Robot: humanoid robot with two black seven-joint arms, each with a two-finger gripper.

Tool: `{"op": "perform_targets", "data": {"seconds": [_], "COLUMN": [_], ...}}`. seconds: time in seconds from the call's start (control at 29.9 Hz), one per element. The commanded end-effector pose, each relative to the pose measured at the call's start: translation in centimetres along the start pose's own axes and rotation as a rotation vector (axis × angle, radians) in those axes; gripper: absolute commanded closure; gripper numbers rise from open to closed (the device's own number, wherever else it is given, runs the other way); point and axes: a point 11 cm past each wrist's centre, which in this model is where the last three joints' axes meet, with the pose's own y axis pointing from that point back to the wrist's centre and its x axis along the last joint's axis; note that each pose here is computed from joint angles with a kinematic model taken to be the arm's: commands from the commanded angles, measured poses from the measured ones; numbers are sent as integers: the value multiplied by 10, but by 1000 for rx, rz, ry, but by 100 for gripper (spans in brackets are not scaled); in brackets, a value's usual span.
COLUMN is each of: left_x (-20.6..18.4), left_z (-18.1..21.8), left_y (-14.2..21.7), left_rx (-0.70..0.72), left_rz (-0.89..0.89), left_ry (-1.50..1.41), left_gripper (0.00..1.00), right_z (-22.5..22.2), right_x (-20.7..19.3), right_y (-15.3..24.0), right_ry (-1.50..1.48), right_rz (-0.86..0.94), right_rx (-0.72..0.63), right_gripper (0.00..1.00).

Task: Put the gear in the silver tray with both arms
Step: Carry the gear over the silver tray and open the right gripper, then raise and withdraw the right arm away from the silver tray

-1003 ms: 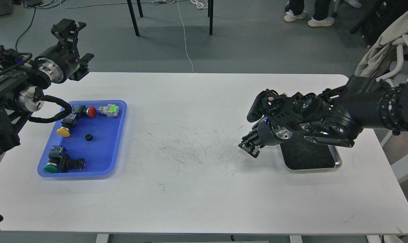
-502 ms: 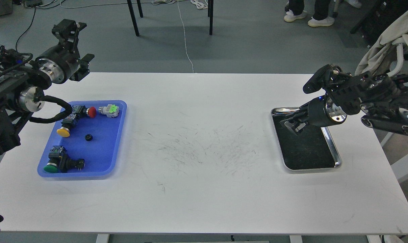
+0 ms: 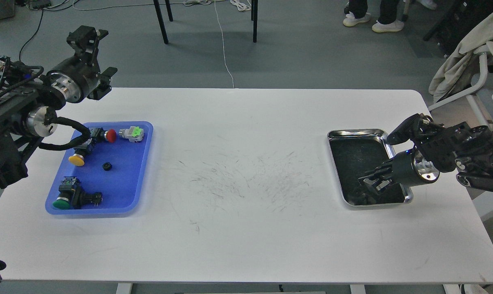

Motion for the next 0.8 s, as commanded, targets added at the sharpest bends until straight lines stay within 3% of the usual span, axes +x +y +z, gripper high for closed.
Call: {"op": "perform_targets", "data": {"seconds": [0.0,0.1,0.23,0.33,0.4,0.5,0.77], "left_x": [0,1,0,0,0,0,7], "left_z": [-1,-1,-2,-2,-2,-2,-1], "left_y": [0,0,0,0,0,0,5], "left_rx": [2,2,3,5,5,5,4], "left_rz": [0,1,0,1,0,0,1], "left_ry": [0,0,0,0,0,0,-7], "left_gripper": [2,2,2,2,2,2,2], "right_z": [3,5,7,7,7,6,4], "right_x": [0,-1,-1,1,2,10,57], "right_y": [0,-1,1,2,2,3,16], "right_ry": [0,-3,-8,-7,-9,-15,-97], "right_rz": [0,-1,5,12,16,43,213], "right_rx": [-9,-17,-20,-21,-20,-15,3], "right_gripper": [99,96,77,57,54,39,33]}}
